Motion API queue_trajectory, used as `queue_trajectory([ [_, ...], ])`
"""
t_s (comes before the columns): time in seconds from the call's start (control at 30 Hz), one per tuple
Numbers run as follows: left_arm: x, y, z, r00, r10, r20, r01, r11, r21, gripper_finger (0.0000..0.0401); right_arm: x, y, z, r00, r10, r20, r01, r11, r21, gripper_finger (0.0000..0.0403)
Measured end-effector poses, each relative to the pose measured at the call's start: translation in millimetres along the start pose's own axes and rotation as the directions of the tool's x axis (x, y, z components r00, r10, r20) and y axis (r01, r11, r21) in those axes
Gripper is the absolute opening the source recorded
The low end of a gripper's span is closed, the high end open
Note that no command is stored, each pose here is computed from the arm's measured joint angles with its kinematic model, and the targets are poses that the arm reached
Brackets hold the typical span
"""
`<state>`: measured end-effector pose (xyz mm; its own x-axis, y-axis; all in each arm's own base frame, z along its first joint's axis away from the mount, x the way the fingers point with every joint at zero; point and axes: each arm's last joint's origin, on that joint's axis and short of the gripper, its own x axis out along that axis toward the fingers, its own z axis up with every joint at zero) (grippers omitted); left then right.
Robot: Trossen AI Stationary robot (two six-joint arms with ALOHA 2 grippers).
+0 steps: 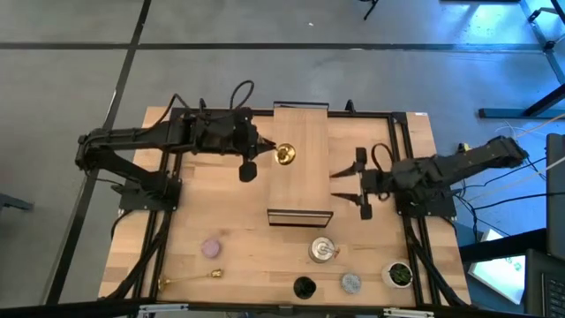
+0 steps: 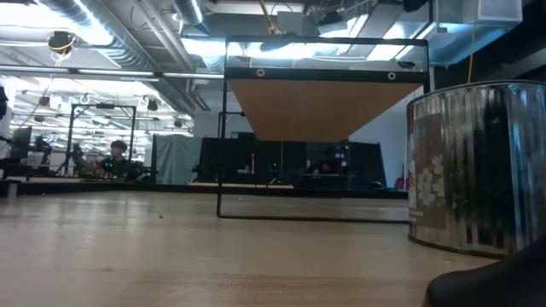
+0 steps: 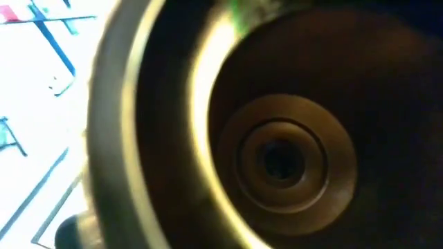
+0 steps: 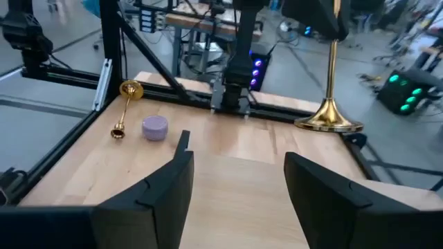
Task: Pick & Place candle stick holders
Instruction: Put the right golden candle holder on the shelf
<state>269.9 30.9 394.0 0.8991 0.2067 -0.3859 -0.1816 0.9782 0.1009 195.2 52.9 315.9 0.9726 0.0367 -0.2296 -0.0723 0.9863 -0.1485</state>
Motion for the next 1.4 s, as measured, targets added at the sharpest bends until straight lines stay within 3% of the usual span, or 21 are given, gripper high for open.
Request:
queue_trajectory([
  [0.17, 5, 10, -5, 0.995, -0.093, -0.032, 0.092, 0.995, -0.042, 0.0012, 5, -26, -8, 0.996, 0.076, -0.051, -0.073, 0.996, 0.044, 0.0229],
  [0.33, 23, -4, -14, 0.968, -0.226, -0.113, 0.225, 0.974, -0.02, 0.0012, 9, -56, -23, 0.979, -0.095, -0.179, 0.135, 0.965, 0.226, 0.0228],
  [0.43, 38, -15, -23, 0.946, -0.272, -0.174, 0.28, 0.96, 0.021, 0.0012, 15, -65, -29, 0.967, -0.136, -0.213, 0.192, 0.945, 0.266, 0.0228],
  [0.53, 57, -23, -31, 0.943, -0.249, -0.22, 0.272, 0.959, 0.078, 0.0012, 25, -68, -30, 0.969, -0.146, -0.201, 0.187, 0.96, 0.207, 0.0228],
  [0.6, 70, -27, -31, 0.956, -0.227, -0.188, 0.252, 0.96, 0.123, 0.0012, 30, -69, -26, 0.976, -0.154, -0.151, 0.177, 0.972, 0.152, 0.0228],
  [0.77, 87, -29, -33, 0.95, -0.267, -0.162, 0.298, 0.93, 0.215, 0.0012, 35, -70, -15, 0.992, -0.128, -0.017, 0.129, 0.987, 0.092, 0.0228],
  [0.93, 84, -15, -33, 0.953, -0.24, -0.184, 0.27, 0.948, 0.167, 0.0012, 33, -70, -14, 0.992, -0.127, -0.022, 0.128, 0.988, 0.083, 0.0228],
  [1.1, 71, 0, -9, 0.965, -0.231, -0.125, 0.247, 0.96, 0.13, 0.0012, 37, -70, -10, 0.995, -0.095, -0.039, 0.1, 0.986, 0.132, 0.0228],
  [1.27, 65, -3, 3, 0.955, -0.28, -0.093, 0.291, 0.948, 0.132, 0.0012, 50, -68, -5, 0.999, -0.005, -0.042, 0.012, 0.986, 0.164, 0.0228],
  [1.4, 64, -5, 2, 0.951, -0.292, -0.106, 0.304, 0.943, 0.131, 0.0012, 66, -68, -9, 0.999, -0.008, -0.054, 0.016, 0.988, 0.155, 0.0229],
])
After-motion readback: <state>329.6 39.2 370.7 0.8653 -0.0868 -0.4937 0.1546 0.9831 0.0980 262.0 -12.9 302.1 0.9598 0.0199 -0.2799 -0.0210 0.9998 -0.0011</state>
